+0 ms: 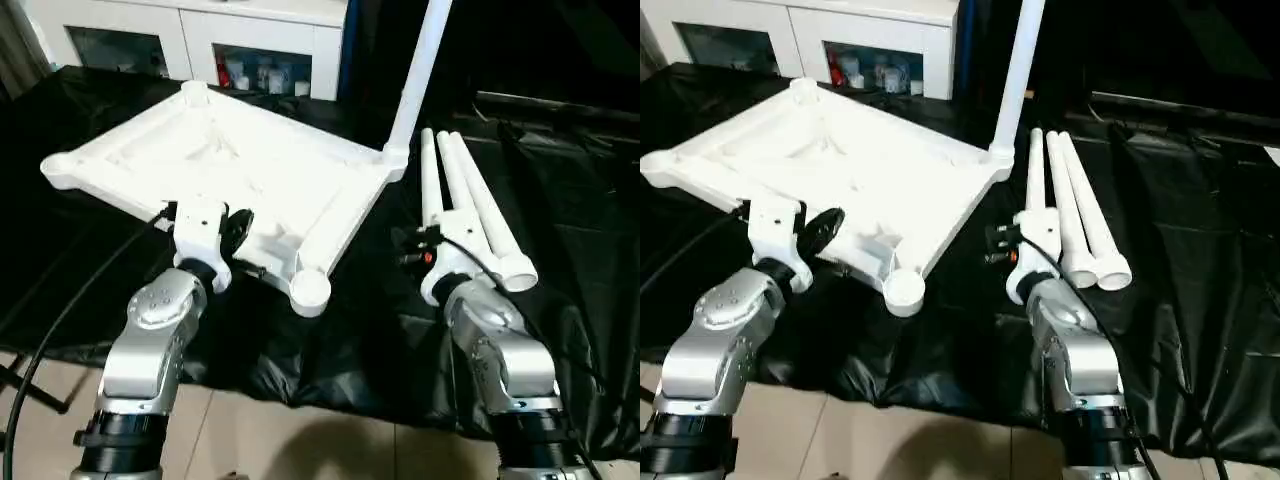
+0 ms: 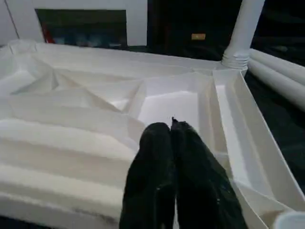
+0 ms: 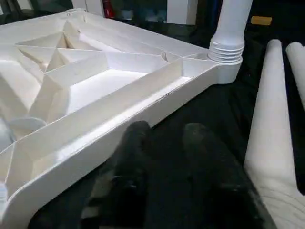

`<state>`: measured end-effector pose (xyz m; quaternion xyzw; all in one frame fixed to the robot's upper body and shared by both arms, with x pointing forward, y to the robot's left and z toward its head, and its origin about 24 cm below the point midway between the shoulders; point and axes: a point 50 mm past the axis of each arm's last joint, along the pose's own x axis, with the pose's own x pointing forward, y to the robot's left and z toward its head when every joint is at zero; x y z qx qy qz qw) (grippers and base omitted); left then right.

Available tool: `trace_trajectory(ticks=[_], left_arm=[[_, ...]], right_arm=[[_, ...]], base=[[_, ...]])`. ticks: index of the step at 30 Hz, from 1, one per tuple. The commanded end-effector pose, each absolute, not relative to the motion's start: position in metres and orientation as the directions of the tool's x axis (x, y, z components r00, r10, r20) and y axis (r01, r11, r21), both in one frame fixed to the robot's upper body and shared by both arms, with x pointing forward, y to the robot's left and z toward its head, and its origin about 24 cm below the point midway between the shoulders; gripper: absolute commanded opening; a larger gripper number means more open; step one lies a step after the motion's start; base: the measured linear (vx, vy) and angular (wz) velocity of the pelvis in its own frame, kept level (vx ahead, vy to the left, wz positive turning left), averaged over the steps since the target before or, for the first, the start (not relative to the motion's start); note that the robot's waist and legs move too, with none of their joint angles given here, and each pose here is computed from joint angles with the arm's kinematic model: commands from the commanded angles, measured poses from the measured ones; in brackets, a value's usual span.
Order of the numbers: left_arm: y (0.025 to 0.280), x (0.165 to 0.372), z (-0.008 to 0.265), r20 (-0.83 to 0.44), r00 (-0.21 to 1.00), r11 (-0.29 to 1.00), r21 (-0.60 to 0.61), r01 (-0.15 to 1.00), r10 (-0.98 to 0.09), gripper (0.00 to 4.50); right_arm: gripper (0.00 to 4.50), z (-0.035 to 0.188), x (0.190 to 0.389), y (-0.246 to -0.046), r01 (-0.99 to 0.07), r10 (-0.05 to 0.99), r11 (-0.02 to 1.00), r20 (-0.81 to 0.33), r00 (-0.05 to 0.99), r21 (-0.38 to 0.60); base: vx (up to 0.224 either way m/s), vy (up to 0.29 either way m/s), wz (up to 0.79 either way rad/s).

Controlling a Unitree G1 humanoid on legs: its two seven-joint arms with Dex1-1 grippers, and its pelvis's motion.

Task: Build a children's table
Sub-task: Rotate table base

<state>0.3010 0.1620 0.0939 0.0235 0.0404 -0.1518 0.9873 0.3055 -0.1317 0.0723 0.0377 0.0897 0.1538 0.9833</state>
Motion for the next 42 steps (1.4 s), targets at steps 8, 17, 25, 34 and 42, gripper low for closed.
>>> trace_trajectory(ticks=[8,17,25,34,42], left_arm=[[0.1640,0.3039,0.0941,-0.102,0.951,0.956,0.009,0.294,-0.291,1.13],[0.1652,0.3059,0.0949,-0.103,0.952,0.957,0.006,0.291,-0.288,1.84],[0.1660,0.3057,0.0969,-0.092,0.952,0.956,0.000,0.292,-0.290,2.49],[0.1674,0.3049,0.0967,-0.094,0.954,0.958,0.004,0.287,-0.286,3.37],[0.1670,0.3073,0.0970,-0.095,0.953,0.957,0.003,0.291,-0.289,4.09]], right_arm=[[2.12,0.0756,0.3048,-0.1350,-0.294,0.310,0.949,-0.159,0.937,0.113],[2.87,0.0757,0.3038,-0.1345,-0.297,0.312,0.948,-0.159,0.937,0.113],[3.53,0.0737,0.3032,-0.1335,-0.304,0.319,0.946,-0.167,0.933,0.111],[4.31,0.0704,0.3026,-0.1314,-0.308,0.317,0.948,-0.186,0.930,0.075],[4.39,0.0685,0.3022,-0.1314,-0.308,0.315,0.949,-0.216,0.924,0.069]], base=[[-0.112,-0.011,0.01],[-0.051,-0.001,0.00],[0.013,0.000,0.00],[0.072,0.003,0.01],[0.094,0.011,-0.04]])
